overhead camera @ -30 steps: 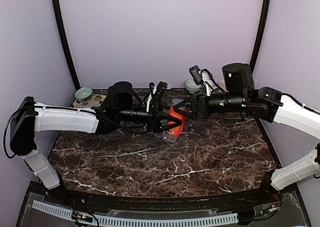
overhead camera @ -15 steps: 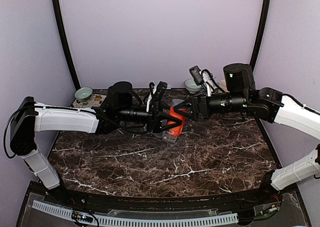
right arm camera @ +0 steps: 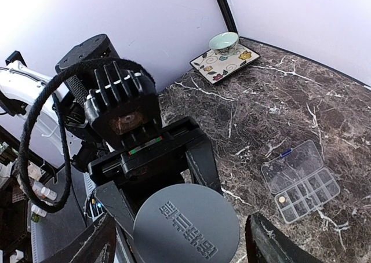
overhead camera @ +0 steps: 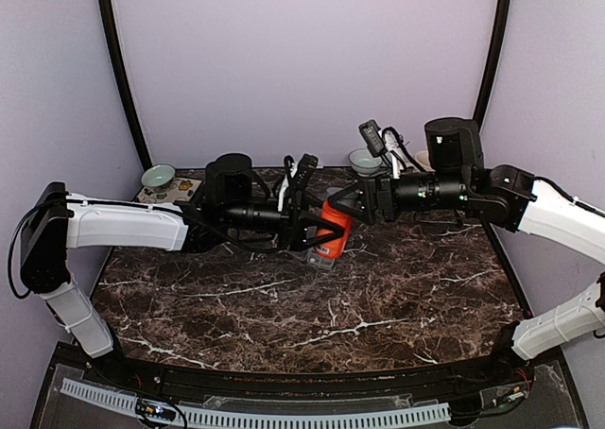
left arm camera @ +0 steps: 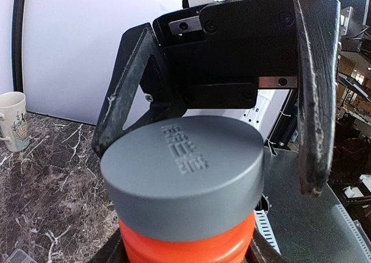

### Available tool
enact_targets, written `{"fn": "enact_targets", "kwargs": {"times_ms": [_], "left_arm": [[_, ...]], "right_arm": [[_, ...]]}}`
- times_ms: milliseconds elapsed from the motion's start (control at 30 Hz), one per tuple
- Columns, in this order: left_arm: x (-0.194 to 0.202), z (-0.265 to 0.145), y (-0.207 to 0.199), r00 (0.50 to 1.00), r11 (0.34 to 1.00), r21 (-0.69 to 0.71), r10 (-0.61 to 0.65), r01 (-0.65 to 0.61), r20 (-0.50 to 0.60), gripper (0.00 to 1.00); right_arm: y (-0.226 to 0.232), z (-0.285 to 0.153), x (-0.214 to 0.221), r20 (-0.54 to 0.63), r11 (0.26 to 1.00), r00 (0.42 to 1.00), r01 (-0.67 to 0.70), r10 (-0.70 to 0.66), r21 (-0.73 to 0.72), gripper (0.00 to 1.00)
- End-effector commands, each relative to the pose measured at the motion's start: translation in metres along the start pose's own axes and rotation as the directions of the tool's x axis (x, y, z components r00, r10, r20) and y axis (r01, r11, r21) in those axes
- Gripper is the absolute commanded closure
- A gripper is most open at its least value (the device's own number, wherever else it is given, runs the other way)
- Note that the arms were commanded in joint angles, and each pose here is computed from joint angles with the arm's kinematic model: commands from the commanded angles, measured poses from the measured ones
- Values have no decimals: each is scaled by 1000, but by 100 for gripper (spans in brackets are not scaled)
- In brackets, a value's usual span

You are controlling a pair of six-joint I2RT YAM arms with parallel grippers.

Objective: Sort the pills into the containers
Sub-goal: Screw the lid of the pill bottle onto the pill bottle.

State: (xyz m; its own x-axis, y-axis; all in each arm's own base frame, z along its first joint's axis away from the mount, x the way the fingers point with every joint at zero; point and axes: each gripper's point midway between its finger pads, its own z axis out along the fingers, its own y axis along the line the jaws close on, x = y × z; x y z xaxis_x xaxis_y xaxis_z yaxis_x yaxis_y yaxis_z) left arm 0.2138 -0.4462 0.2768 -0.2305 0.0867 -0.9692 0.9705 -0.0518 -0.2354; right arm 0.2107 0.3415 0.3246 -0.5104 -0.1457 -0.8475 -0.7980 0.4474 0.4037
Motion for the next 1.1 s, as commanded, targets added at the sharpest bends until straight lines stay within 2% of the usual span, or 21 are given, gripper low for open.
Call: {"fn": "enact_targets", "kwargs": {"times_ms": [0, 667, 1067], "left_arm": [[-22, -1, -6, 999, 999, 28, 39, -40, 37, 100], [-23, 1, -8, 999, 998, 41, 38, -39, 33, 100], [-21, 0, -8, 999, 999, 38, 33, -34, 31, 100]], "right_arm": [[2, 1, -10, 32, 1000, 999, 3, -2, -23, 24], [5, 3, -12, 32, 999, 999, 1, 1, -46, 32], [8, -1, -12, 38, 998, 999, -3, 5, -58, 32]]}}
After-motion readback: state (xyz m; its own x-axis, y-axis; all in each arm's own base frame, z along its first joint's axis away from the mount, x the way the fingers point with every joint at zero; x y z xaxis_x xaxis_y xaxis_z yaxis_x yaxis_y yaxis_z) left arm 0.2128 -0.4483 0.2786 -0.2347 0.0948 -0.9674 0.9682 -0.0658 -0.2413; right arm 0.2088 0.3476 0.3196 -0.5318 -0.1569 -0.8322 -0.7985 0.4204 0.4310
